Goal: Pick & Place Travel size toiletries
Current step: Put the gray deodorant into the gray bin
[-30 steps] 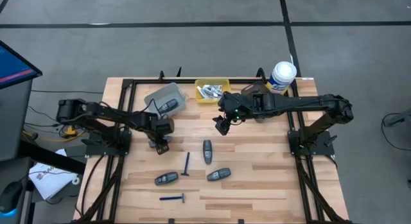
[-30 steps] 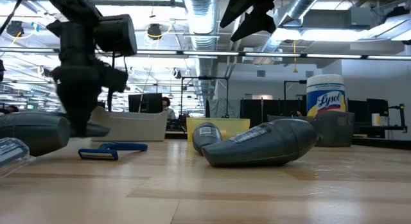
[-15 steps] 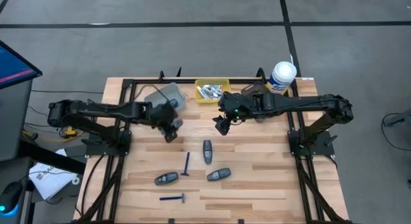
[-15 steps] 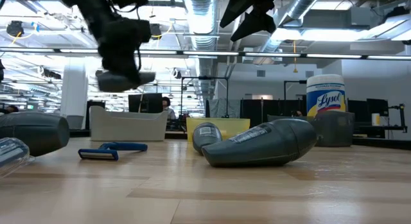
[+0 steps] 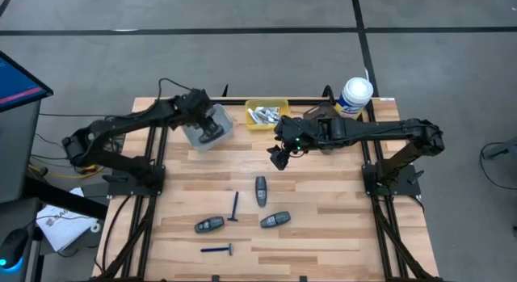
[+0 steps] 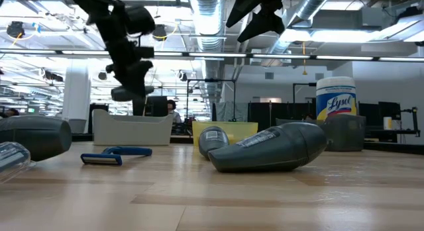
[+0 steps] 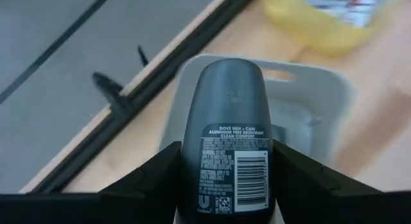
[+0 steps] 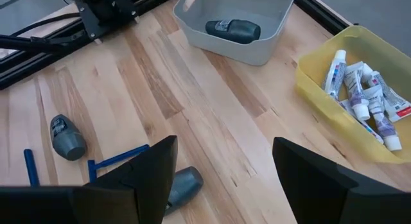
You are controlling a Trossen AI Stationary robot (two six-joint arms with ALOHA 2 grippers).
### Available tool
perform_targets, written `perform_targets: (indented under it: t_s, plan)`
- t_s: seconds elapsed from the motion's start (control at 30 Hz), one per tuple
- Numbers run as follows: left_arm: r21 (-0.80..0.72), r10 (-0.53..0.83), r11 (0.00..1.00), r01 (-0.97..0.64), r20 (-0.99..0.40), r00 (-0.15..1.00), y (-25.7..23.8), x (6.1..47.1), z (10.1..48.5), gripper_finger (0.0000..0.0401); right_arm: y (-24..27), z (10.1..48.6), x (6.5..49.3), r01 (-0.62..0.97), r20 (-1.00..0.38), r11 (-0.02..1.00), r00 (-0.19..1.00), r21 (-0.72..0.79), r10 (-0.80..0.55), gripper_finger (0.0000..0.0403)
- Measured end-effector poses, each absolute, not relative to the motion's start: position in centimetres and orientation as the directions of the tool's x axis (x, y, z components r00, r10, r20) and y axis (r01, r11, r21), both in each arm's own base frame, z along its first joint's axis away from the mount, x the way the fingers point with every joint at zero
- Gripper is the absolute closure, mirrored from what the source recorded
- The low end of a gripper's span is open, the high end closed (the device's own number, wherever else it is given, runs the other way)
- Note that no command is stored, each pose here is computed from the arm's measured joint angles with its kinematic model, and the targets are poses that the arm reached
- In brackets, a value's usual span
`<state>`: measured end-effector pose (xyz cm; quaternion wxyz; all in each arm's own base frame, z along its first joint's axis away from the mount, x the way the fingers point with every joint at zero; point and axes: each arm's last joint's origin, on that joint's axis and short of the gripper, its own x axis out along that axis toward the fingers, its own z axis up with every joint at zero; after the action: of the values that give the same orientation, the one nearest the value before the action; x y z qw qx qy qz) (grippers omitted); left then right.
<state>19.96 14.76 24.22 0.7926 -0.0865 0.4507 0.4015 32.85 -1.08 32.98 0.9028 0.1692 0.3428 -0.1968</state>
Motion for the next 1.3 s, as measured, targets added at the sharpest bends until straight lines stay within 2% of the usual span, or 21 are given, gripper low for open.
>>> perform_targets:
  t_s: [0.6, 0.77, 1.07, 1.3]
  plan:
    - [0.331, 0.539, 0.645, -0.689, -0.836, 0.103, 18.0, 22.3, 18.2, 0.0208, -1.1, 33.1, 32.9, 0.471, -0.677, 0.864, 0.695, 0.178, -0.240, 0.0155]
    - [0.331, 0.541, 0.644, -0.690, -0.834, 0.105, 18.3, 22.6, 17.7, 0.0184, -1.1, 33.1, 32.9, 0.471, -0.677, 0.864, 0.695, 0.178, -0.240, 0.0155]
    - [0.323, 0.596, 0.649, -0.689, -0.778, 0.197, 17.8, 22.1, 20.5, 0.0131, -1.1, 33.1, 32.9, 0.472, -0.678, 0.864, 0.695, 0.178, -0.241, 0.0155]
    - [0.131, 0.545, 0.742, -0.658, -0.690, 0.477, 13.7, 20.8, 26.3, 0.0130, -1.1, 33.0, 32.9, 0.471, -0.680, 0.864, 0.693, 0.176, -0.240, 0.0155]
